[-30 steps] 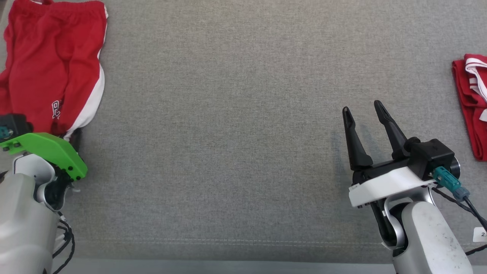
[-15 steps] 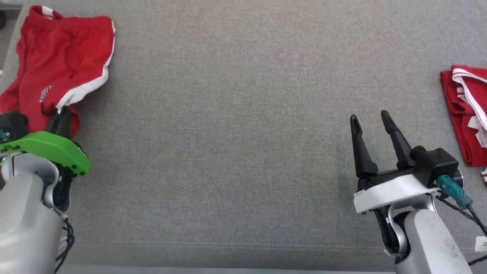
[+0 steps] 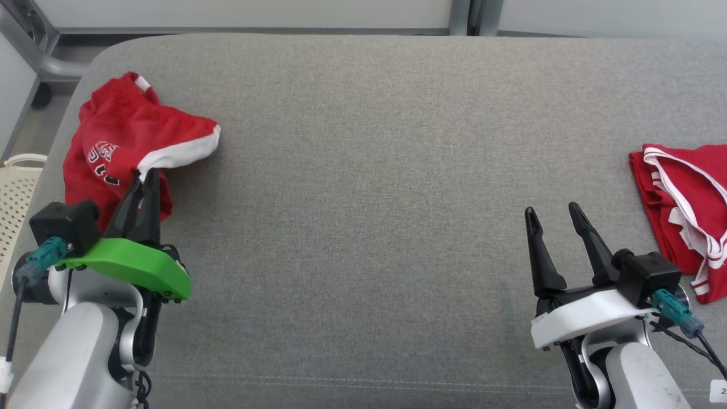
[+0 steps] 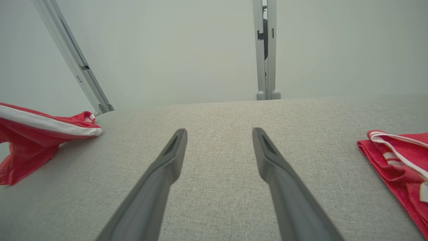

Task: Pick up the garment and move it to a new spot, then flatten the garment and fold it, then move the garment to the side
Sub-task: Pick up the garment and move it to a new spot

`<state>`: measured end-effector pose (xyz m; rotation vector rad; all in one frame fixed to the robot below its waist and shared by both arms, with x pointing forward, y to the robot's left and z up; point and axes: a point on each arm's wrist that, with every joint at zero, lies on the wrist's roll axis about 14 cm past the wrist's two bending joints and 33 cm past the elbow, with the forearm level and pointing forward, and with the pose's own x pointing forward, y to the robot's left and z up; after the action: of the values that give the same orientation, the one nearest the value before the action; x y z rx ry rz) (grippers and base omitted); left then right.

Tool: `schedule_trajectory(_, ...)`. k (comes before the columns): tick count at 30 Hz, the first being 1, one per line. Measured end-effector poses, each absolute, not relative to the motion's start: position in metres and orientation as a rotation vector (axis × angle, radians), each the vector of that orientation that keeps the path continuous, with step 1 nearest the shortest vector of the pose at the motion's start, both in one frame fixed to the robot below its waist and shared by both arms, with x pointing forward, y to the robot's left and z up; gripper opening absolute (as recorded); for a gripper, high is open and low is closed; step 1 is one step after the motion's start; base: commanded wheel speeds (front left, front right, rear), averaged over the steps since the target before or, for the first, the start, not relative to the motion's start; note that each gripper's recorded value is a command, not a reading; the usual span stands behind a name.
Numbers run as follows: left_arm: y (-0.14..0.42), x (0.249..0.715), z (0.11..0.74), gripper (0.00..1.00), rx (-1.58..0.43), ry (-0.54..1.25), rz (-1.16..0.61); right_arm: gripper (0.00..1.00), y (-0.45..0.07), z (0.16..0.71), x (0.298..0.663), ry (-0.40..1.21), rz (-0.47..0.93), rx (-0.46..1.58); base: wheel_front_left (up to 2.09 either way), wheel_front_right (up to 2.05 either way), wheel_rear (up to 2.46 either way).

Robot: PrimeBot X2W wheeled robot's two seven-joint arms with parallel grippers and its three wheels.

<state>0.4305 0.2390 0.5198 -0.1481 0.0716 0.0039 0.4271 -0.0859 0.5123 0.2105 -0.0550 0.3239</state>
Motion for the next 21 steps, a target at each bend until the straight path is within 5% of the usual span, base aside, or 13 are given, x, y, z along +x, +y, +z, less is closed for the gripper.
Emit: schedule_trajectory(21, 0.050, 0.451, 0.574, 0.00, -0.176, -0.005, -0.467, 1.00, -0.169, 0.535, 0.384, -0.124, 0.093, 0.227, 0.00, 0.00, 0.00)
